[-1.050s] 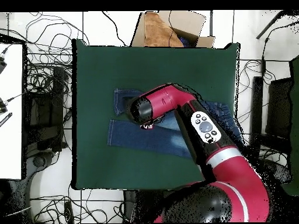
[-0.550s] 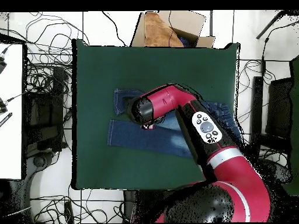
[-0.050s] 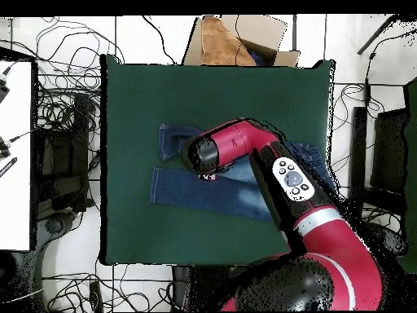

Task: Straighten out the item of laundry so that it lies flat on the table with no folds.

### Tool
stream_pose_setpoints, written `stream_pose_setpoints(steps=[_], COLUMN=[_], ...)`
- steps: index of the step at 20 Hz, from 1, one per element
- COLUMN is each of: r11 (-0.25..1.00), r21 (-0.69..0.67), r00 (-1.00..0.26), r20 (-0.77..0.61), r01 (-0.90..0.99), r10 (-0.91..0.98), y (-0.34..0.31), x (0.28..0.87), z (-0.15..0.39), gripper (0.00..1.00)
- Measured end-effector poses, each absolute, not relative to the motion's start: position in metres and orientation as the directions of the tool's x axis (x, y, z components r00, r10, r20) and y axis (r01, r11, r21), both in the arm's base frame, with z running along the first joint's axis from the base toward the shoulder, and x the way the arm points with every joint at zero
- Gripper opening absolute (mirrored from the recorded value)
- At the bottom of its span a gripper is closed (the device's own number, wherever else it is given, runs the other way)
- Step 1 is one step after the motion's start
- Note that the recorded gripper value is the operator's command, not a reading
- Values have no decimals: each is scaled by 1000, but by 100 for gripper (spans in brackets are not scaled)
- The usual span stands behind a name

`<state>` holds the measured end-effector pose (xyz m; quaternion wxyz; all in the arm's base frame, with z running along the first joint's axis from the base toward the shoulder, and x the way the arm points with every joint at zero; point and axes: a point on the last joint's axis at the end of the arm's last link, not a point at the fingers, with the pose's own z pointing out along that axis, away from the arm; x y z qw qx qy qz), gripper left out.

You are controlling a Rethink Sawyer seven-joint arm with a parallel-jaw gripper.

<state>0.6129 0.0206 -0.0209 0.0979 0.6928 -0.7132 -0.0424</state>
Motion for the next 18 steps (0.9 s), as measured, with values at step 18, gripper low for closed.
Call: stream_pose_setpoints(steps=[18], r11=[40], r21=[129], r00=[-37], r20=[25], r01=[-991], r10=[-999], y=[24], x=[619], z=[-32], gripper=[0])
